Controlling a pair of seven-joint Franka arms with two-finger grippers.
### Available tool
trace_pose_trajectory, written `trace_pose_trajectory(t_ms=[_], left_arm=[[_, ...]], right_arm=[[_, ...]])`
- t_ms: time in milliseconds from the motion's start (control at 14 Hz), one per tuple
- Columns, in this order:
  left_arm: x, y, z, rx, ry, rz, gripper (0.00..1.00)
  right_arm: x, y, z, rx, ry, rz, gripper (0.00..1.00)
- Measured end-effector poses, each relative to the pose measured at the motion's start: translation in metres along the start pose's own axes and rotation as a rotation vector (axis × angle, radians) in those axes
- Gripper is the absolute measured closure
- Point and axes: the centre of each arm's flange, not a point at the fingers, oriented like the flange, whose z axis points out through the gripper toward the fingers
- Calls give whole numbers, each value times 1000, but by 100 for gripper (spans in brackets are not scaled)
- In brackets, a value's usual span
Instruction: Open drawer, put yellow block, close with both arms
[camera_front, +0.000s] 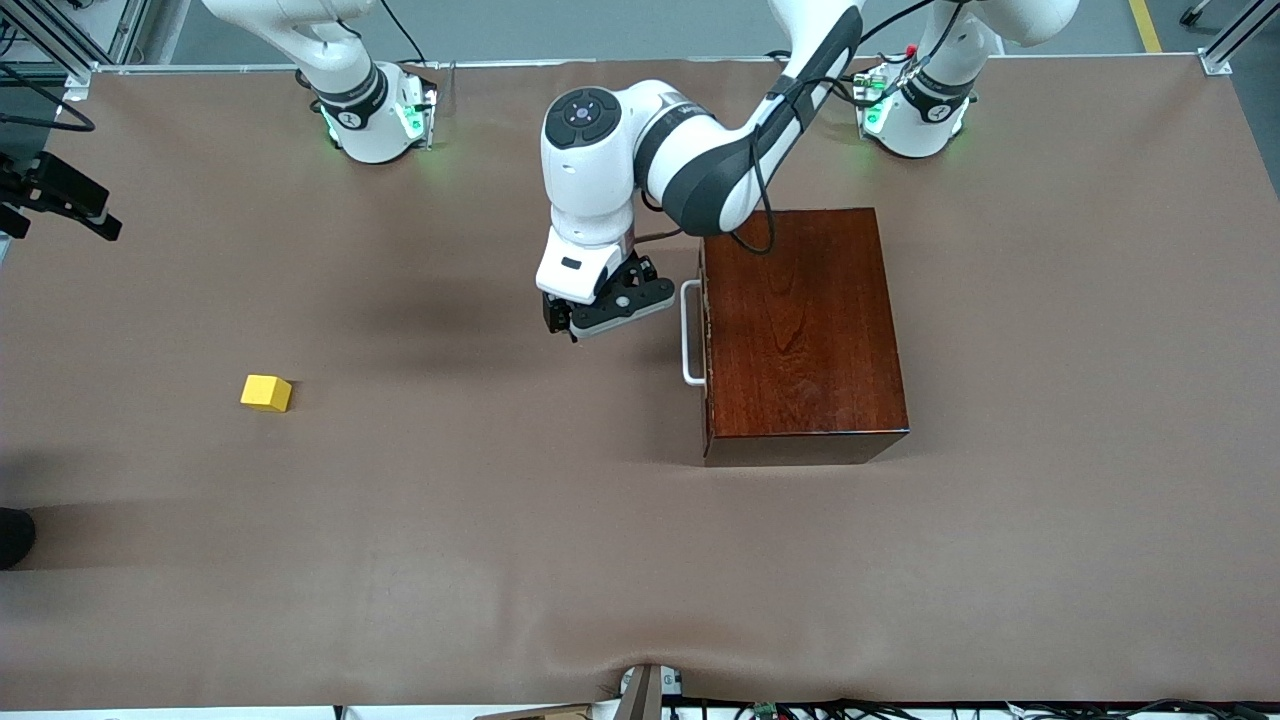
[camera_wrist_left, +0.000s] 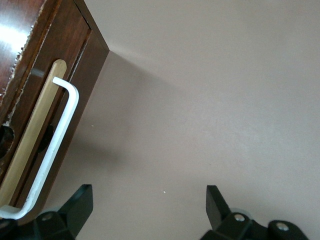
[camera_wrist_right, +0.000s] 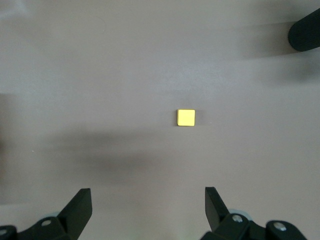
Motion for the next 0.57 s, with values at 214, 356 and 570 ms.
trace_pose_trajectory(t_ms=[214, 356, 570], left_arm=[[3, -1, 4, 7, 3, 7, 0], [2, -1, 14, 20, 2, 19, 0], [1, -2, 23, 42, 36, 46, 0]], right_arm=[[0, 0, 0, 0, 0, 0, 0], [0, 0, 0, 0, 0, 0, 0], [0, 0, 0, 0, 0, 0, 0]])
